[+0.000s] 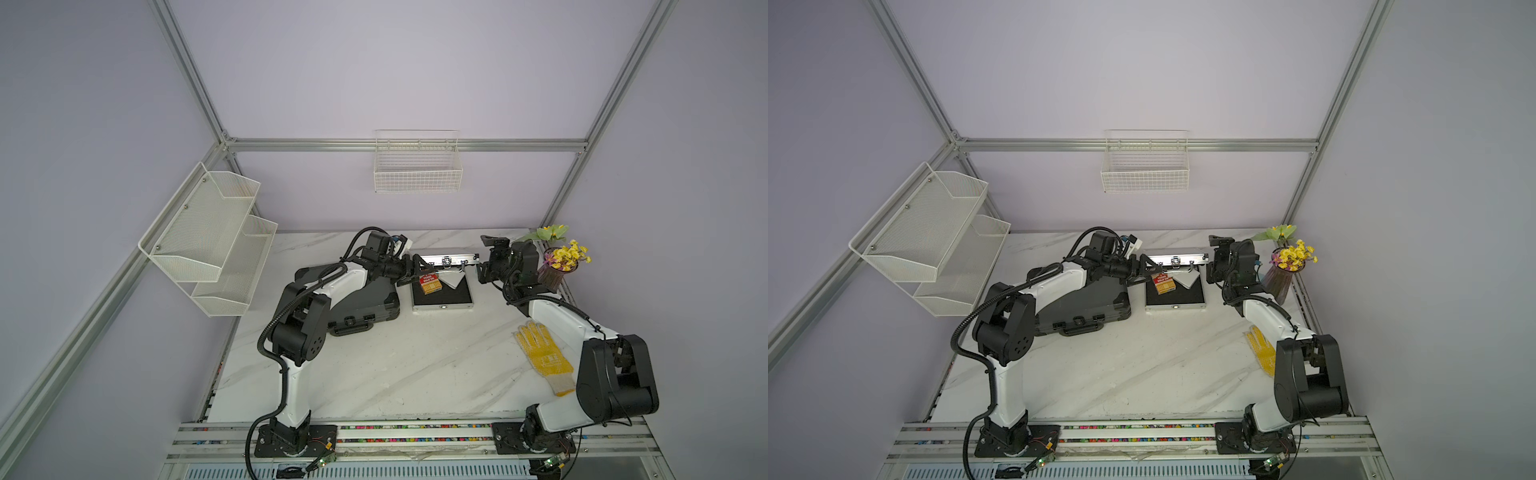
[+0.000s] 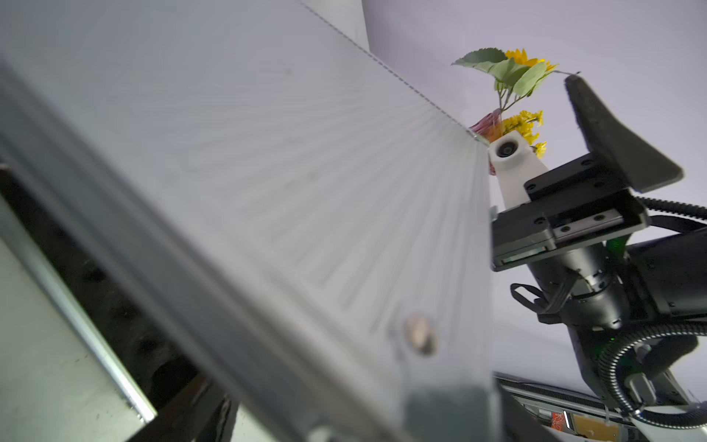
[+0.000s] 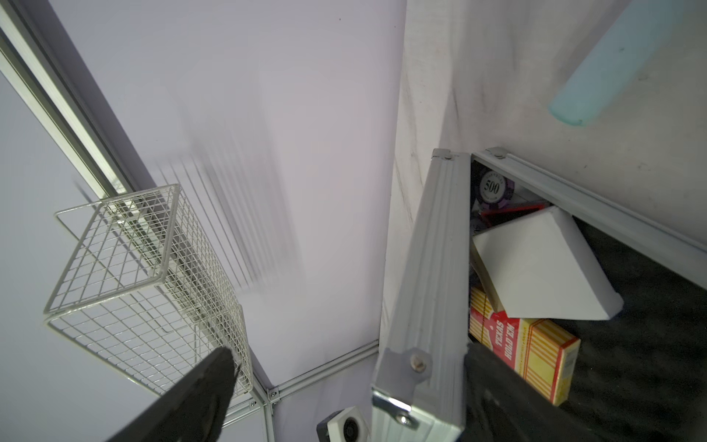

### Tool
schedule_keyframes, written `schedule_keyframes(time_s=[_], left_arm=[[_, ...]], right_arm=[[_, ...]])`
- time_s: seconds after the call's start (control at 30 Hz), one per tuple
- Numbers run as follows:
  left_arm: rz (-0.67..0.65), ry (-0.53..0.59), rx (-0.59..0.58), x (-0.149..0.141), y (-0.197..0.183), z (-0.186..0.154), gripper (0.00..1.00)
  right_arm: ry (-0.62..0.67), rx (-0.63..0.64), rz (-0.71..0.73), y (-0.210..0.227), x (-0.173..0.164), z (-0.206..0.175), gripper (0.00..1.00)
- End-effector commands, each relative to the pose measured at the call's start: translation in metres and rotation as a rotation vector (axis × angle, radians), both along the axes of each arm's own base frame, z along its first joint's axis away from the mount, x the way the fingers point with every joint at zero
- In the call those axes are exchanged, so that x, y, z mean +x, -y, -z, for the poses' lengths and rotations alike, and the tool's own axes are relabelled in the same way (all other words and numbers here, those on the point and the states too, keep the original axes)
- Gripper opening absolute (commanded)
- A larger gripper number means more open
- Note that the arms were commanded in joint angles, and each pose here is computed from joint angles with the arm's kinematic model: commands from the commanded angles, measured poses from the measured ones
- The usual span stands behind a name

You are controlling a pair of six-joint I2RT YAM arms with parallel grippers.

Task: Open the poker set cases
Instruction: Open the poker set case at the center of the board.

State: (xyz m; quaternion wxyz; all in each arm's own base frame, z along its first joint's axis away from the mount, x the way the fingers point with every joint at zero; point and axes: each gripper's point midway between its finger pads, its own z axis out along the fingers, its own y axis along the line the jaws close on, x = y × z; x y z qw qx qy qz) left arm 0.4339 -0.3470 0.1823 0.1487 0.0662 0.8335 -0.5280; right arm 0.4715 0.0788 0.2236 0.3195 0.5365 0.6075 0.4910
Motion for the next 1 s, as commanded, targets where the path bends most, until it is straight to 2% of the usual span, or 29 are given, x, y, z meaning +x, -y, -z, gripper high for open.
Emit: schedule_keyframes(time_s=[0.0, 0.13, 0.3, 0.4, 0.5, 0.67, 0.97], left_arm=[[0.014, -0.001, -0.021, 0.013, 0.003, -0.009, 0.83], [-0.001, -0.009, -0.018, 0.026, -0.001, -0.007, 0.83], [-0.034, 0.028, -0.042, 0.047, -0.008, -0.027, 0.84], [-0.042, 0.056, -0.059, 0.055, -0.009, -0.041, 0.84], [-0.038, 0.085, -0.053, 0.054, -0.011, -0.045, 0.84], [-0.047, 0.12, 0.068, 0.043, -0.026, -0.024, 0.85], [-0.013, 0.237, 0.293, 0.009, -0.043, 0.002, 0.84]], right_arm=[[0.053, 0.201, -0.025, -0.02, 0.014, -0.028, 0.97], [0.046, 0.233, -0.053, -0.034, 0.022, -0.024, 0.97], [0.029, 0.255, -0.09, -0.051, 0.03, -0.019, 0.97], [0.045, 0.257, -0.097, -0.056, 0.036, -0.023, 0.97], [0.116, 0.265, -0.089, -0.056, 0.047, -0.04, 0.97], [0.221, 0.289, -0.038, -0.049, 0.06, -0.065, 0.95], [0.214, 0.323, -0.024, -0.054, 0.085, -0.059, 0.95]])
